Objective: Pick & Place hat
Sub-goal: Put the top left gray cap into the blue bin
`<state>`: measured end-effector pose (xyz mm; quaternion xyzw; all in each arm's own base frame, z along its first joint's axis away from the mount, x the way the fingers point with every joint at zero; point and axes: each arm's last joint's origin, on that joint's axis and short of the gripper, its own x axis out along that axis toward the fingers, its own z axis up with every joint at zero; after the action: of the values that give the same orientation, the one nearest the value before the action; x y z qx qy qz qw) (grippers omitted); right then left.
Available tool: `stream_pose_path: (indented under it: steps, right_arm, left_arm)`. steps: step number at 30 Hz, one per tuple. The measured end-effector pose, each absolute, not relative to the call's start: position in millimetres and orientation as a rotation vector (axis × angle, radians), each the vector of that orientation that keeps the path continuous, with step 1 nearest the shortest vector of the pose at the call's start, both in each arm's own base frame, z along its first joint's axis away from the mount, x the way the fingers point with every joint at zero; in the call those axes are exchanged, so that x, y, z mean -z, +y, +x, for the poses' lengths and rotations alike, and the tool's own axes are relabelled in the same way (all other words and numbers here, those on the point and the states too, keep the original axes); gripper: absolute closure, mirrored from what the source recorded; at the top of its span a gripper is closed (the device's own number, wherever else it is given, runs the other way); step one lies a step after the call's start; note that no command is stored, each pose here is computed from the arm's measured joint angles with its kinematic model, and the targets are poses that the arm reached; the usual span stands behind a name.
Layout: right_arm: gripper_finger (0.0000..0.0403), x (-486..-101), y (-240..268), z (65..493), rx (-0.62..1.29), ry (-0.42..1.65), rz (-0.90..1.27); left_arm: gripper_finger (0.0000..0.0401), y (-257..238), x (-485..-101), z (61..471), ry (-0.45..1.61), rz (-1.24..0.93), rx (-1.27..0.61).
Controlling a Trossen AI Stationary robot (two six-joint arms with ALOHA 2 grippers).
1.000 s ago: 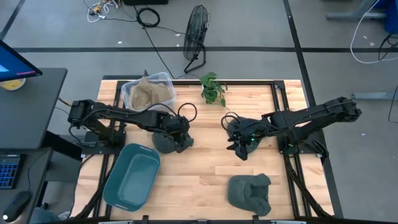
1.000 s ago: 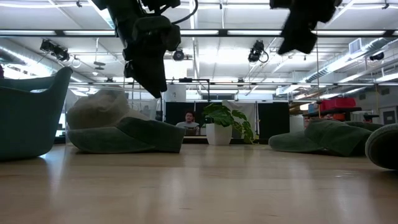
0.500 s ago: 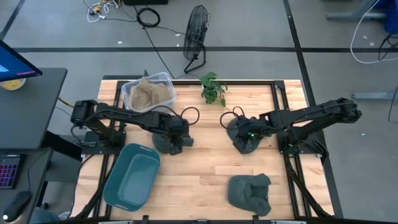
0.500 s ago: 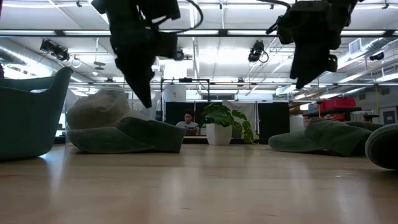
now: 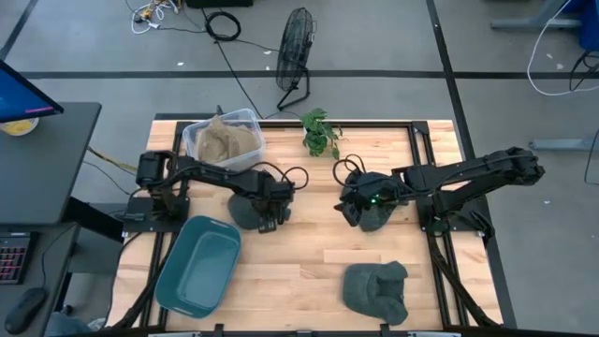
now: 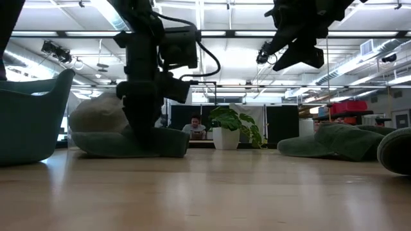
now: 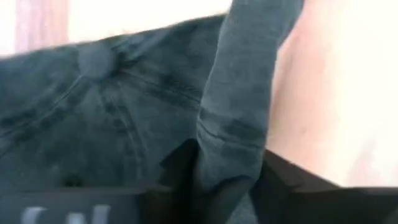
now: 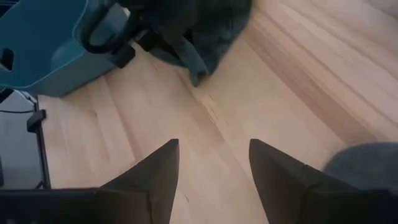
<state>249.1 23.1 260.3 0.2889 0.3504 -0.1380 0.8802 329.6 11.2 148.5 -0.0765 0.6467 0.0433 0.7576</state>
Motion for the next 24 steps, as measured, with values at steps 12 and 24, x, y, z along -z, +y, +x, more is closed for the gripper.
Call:
stream_pose_path:
  steps: [12,24]
  right_arm:
    - [0.0205,-259.8,23.0,248.6,0.290,0.738,0.600]
    - [0.0205,-259.7,23.0,248.5,0.288,0.739,0.594]
  left_arm:
    - [0.0376,4.7,-277.3,346.5,1.073,-0.378,-0.133]
    - [0.0382,-42.8,-380.3,277.4,0.979,-0.498,-0.361]
